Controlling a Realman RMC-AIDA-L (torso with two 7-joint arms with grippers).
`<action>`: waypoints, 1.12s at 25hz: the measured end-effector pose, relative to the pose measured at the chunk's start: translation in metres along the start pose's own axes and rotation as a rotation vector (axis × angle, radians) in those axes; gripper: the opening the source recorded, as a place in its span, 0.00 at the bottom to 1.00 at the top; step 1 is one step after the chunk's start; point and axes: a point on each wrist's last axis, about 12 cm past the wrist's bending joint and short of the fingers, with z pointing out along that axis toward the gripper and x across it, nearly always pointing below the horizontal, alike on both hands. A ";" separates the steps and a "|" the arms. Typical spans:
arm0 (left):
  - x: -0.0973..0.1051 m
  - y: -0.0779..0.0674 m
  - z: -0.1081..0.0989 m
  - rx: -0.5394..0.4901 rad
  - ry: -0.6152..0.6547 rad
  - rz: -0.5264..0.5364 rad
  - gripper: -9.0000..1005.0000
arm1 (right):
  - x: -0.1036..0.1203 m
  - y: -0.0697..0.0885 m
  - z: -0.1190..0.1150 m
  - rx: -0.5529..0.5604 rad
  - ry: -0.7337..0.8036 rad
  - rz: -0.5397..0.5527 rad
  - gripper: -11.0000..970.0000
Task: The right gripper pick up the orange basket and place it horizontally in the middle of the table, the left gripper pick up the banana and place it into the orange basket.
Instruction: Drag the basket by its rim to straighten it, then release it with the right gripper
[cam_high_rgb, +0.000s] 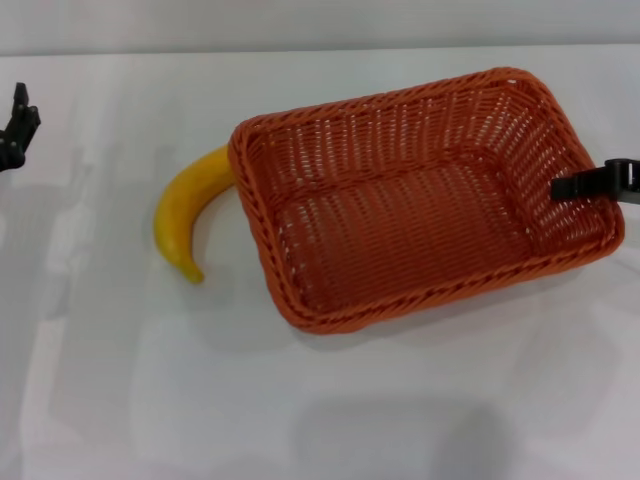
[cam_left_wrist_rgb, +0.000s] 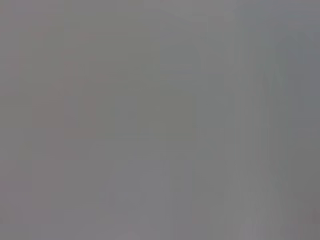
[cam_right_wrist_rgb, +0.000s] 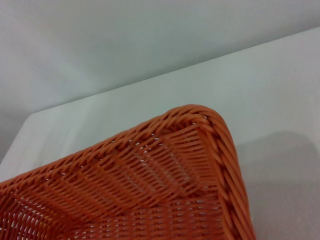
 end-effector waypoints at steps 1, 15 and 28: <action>0.000 0.000 0.000 0.000 0.001 0.000 0.86 | 0.000 -0.001 -0.001 0.006 -0.004 0.001 0.27; 0.000 0.000 0.000 0.001 0.004 0.000 0.86 | 0.002 -0.009 -0.006 0.036 -0.031 0.017 0.28; 0.000 0.000 0.000 0.001 0.004 0.000 0.86 | 0.000 -0.004 -0.006 0.005 -0.039 0.006 0.30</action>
